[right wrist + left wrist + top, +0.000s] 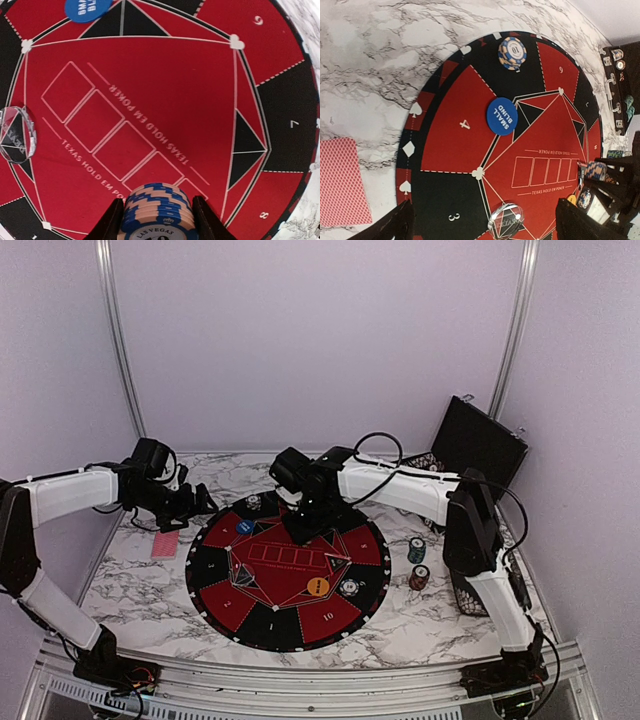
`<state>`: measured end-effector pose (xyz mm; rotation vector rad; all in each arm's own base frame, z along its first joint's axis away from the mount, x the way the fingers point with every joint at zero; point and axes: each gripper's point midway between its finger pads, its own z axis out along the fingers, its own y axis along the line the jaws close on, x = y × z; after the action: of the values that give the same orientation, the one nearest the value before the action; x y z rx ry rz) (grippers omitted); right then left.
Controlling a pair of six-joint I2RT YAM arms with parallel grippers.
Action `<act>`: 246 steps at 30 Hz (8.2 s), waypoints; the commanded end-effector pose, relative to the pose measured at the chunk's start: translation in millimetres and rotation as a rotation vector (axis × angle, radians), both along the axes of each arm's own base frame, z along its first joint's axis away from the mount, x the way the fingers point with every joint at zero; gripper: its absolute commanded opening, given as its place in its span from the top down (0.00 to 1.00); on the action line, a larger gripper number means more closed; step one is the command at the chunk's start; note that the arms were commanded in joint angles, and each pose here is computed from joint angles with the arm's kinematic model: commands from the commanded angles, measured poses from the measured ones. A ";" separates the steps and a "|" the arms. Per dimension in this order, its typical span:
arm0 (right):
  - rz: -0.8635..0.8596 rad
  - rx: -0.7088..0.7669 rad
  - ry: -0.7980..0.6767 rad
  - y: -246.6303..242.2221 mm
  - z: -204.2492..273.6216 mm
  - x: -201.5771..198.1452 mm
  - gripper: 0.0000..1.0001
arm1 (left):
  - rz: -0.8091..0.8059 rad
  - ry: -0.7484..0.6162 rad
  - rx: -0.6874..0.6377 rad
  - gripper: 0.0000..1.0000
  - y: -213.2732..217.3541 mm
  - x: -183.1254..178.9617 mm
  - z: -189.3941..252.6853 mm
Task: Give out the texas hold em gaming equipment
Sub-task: Place the poker chips pile in the community card area, then pick up the pile of poker chips from the community card area, then place the poker chips pile in the dealer area, then pick up the pile of poker chips from the pile of poker chips.
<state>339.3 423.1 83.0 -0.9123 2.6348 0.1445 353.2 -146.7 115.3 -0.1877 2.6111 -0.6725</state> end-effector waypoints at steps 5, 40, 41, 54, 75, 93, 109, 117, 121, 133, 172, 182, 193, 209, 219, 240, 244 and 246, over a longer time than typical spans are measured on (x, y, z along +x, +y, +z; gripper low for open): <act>0.053 0.056 0.015 42.0 6.3 -35.1 0.70 | 0.074 -0.005 -0.016 0.01 24.1 -0.4 3.7; 0.080 0.005 0.046 57.6 -43.4 -50.7 0.55 | 0.020 -0.006 -0.062 0.01 14.8 -2.0 3.2; 0.079 0.007 0.046 57.4 -43.7 -51.3 0.53 | 0.018 -0.007 -0.062 0.01 14.2 -2.1 3.4; 0.085 0.144 -0.032 61.4 15.4 -47.3 0.30 | -0.064 -0.040 0.002 0.01 0.6 -9.4 16.2; -0.226 0.470 -0.455 -108.1 175.4 23.5 0.24 | -0.434 0.062 0.337 0.02 -132.8 -58.4 -17.7; -0.257 0.501 -0.513 -131.0 189.3 21.7 0.24 | -0.583 0.155 0.478 0.16 -185.8 -68.5 -73.2; -0.269 0.492 -0.511 -134.0 183.5 21.7 0.24 | -0.621 0.184 0.552 0.33 -186.9 -75.6 -94.1; -0.272 0.489 -0.508 -135.4 181.1 20.3 0.23 | -0.620 0.186 0.579 0.41 -184.2 -75.2 -98.5; -0.274 0.489 -0.508 -136.3 180.3 19.6 0.24 | -0.628 0.186 0.589 0.46 -185.2 -76.5 -100.7; -0.284 0.485 -0.505 -139.3 176.8 18.4 0.24 | -0.625 0.166 0.613 0.62 -183.9 -74.0 -98.2; -0.259 0.477 -0.484 -124.4 161.6 29.2 0.23 | -0.347 0.155 0.497 0.70 -86.1 -52.3 -44.3; -0.256 0.471 -0.475 -123.2 157.0 29.2 0.24 | -0.249 0.203 0.513 0.70 -31.2 -49.0 -57.1; -0.267 0.460 -0.474 -128.7 154.9 26.4 0.24 | -0.203 0.247 0.532 0.70 -4.2 -42.7 -77.2; -0.272 0.447 -0.472 -132.2 152.9 24.3 0.24 | -0.181 0.293 0.574 0.68 12.9 -42.7 -98.8; -0.272 0.444 -0.470 -132.8 152.8 23.7 0.24 | -0.186 0.305 0.582 0.55 15.7 -47.1 -104.4; -0.287 0.440 -0.483 -137.2 159.1 23.9 0.24 | -0.213 0.239 0.566 0.01 9.0 -38.2 -79.0; -0.300 0.432 -0.488 -140.3 159.9 24.0 0.24 | -0.211 0.205 0.557 0.01 6.4 -32.1 -65.7; -0.311 0.428 -0.494 -143.1 160.9 24.4 0.24 | -0.208 0.186 0.556 0.01 5.3 -28.2 -58.7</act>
<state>363.5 292.0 225.2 -0.3848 2.1526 0.3556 314.5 -134.7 27.6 0.1818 2.9706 0.0683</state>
